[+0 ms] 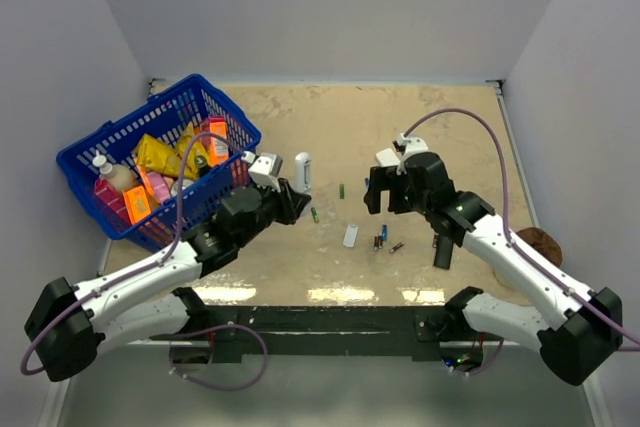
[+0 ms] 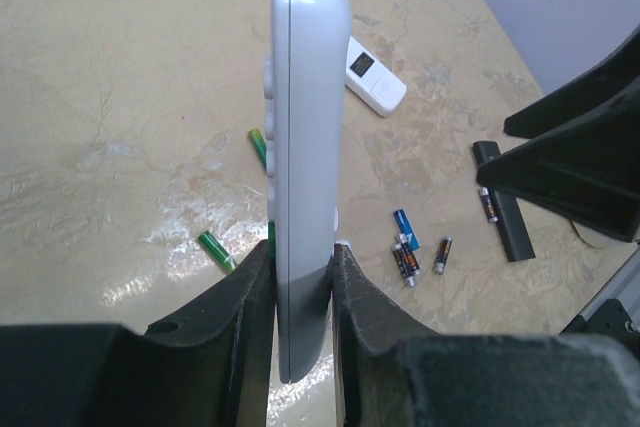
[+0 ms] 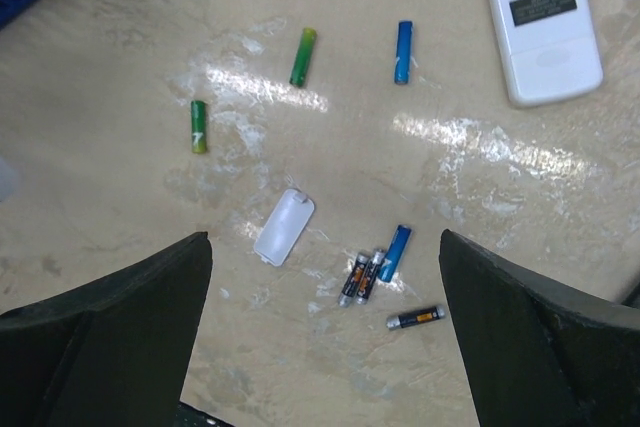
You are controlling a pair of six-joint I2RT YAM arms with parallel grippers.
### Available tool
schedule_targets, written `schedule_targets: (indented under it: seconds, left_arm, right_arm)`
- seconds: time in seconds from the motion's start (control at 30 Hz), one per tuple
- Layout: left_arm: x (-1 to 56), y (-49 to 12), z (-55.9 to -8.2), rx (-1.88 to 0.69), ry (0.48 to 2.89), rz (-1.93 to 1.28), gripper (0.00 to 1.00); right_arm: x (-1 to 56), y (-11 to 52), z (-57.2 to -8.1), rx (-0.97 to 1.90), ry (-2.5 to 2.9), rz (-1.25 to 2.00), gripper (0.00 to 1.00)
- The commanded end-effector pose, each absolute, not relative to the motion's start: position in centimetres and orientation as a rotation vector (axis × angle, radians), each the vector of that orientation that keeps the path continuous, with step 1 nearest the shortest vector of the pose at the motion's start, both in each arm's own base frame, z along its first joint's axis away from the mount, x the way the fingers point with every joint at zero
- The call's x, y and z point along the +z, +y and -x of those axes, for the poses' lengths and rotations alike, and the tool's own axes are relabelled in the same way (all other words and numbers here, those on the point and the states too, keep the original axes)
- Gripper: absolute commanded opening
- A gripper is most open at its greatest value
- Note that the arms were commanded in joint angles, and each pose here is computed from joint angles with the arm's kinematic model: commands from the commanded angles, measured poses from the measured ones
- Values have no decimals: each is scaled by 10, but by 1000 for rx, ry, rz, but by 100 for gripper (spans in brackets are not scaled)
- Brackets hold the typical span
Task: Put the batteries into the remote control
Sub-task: Pick up the battery from the center of the board.
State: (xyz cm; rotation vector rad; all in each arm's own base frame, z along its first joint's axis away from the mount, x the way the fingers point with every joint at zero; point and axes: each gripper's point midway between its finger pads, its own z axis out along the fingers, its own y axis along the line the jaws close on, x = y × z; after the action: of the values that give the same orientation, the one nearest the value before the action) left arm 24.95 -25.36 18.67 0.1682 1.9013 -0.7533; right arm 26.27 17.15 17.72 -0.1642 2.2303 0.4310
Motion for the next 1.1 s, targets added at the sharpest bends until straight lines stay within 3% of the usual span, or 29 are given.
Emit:
schedule_targets:
  seconds: [0.0, 0.23, 0.73, 0.93, 0.97, 1.07]
  left_arm:
    - [227, -248, -256, -767, 1739, -156, 0]
    - [242, -247, -247, -815, 1657, -224, 0]
    - [218, -230, -206, -968, 1553, -308, 0]
    - [208, -236, -203, -1025, 1565, -293, 0]
    - [213, -237, -204, -1050, 1548, -262, 0]
    - [220, -240, -205, -1065, 1516, -264, 0]
  right_arm:
    - [166, 162, -267, 339, 2308, 88, 98]
    - [149, 154, -268, 239, 2414, 42, 92]
    - [100, 158, -252, 221, 2616, -63, 74]
    - [80, 158, -242, 230, 2667, -88, 59]
    - [79, 159, -241, 239, 2674, -89, 52]
    - [72, 167, -235, 313, 2695, -105, 43]
